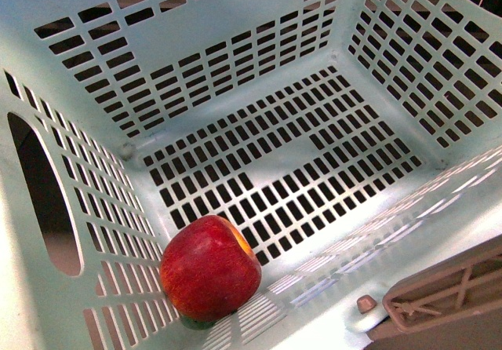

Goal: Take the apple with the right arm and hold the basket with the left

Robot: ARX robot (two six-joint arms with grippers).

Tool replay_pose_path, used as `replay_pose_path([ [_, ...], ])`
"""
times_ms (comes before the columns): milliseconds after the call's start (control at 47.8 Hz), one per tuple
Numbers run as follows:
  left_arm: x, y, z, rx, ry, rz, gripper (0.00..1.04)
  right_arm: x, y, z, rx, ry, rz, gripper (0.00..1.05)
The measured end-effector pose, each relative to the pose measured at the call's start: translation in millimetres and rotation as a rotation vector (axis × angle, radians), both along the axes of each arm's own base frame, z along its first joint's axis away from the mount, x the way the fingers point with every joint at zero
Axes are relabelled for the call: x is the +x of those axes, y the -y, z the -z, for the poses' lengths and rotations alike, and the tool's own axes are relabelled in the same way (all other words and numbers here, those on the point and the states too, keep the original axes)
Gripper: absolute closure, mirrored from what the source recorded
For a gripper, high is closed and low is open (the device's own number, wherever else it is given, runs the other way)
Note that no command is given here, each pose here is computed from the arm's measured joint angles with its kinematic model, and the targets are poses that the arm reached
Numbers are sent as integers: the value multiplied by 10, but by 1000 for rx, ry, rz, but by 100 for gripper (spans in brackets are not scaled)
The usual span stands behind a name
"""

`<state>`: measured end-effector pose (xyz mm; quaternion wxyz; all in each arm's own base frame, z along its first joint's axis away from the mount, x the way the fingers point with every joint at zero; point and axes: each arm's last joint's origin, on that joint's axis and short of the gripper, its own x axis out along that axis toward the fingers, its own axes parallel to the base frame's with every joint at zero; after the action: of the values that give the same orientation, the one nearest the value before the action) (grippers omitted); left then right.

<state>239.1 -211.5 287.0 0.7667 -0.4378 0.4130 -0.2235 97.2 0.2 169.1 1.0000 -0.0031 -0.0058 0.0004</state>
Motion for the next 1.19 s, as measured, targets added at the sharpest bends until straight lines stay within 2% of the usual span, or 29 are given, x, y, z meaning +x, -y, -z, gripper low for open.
replay_pose_path([
  [146,0,0,0,-3,-4,0,98,-2,0,0,-1,1,0,102],
  [167,0,0,0,-3,-4,0,98,-2,0,-1,0,1,0,100],
  [376,0,0,0,-1,-1,0,98,-2,0,-1,0,2,0,62],
  [732,0,0,0,-1,-1,1,98,-2,0,-1,0,2,0,8],
  [815,2,17,-1,-3,44,-52,98,-2,0,-1,1,2,0,9],
  [983,78,-33,-50,4,157,-274,98,-3,0,-1,2,2,-1,9],
  [1192,239,-221,-39,-13,138,-340,98,-3,-1,-1,3,2,-2,9],
])
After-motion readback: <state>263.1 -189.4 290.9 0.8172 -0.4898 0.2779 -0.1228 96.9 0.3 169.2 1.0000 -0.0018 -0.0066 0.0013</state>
